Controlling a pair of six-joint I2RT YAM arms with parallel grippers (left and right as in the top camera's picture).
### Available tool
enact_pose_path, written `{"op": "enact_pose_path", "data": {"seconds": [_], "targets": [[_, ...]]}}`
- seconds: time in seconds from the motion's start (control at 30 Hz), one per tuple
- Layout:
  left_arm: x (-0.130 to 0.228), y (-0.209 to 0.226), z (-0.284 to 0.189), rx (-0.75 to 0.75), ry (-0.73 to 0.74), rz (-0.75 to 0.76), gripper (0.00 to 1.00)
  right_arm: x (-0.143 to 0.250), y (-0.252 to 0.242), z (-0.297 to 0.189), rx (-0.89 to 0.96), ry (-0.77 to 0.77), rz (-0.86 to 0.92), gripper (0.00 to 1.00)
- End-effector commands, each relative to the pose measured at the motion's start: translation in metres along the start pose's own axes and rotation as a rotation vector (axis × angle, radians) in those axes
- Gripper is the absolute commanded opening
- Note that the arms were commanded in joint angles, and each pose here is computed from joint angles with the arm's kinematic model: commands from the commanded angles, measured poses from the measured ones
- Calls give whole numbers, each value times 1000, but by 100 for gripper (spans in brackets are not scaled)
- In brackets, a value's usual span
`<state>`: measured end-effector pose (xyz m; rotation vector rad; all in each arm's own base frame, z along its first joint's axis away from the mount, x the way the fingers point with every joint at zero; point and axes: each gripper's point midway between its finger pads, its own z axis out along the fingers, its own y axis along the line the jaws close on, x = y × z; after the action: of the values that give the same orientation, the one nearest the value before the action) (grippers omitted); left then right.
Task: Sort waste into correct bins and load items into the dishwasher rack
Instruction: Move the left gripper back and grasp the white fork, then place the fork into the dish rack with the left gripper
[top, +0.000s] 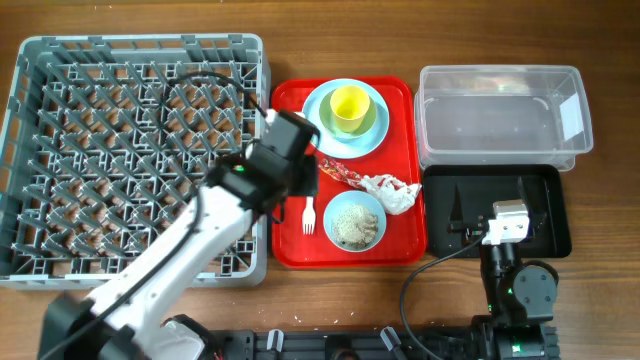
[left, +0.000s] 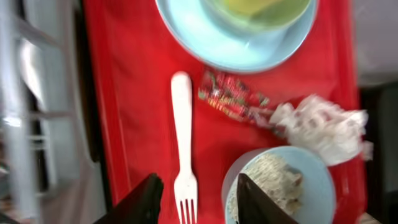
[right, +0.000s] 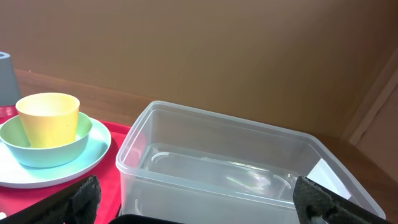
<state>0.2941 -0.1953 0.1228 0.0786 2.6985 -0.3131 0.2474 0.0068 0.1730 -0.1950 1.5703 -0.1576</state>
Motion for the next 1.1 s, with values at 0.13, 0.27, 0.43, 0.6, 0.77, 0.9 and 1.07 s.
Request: {"op": "enact_pose_path", "data": {"seconds": [0.13, 0.27, 0.43, 0.6, 0.77, 0.9, 1.07], "targets": [[34, 16, 61, -116, 154, -40, 42, -2, 1, 0, -11, -9, 17, 100], [51, 12, 84, -98, 240, -44, 41, -2, 1, 0, -11, -9, 16, 100], [66, 19, 105, -127, 300, -44, 40, -2, 1, 0, -11, -9, 17, 100], [76, 17, 120, -136, 322, -26, 25, -2, 1, 0, -11, -9, 17, 100], [70, 13, 118, -134, 297, -16, 4, -2, 1, 0, -11, -9, 16, 100], [27, 6, 77, -143, 160, -9, 4, -2, 2, 0, -11, -9, 17, 100], [-32, 13, -21, -180, -134, 5, 4, -2, 1, 0, -11, -9, 16, 100]]}}
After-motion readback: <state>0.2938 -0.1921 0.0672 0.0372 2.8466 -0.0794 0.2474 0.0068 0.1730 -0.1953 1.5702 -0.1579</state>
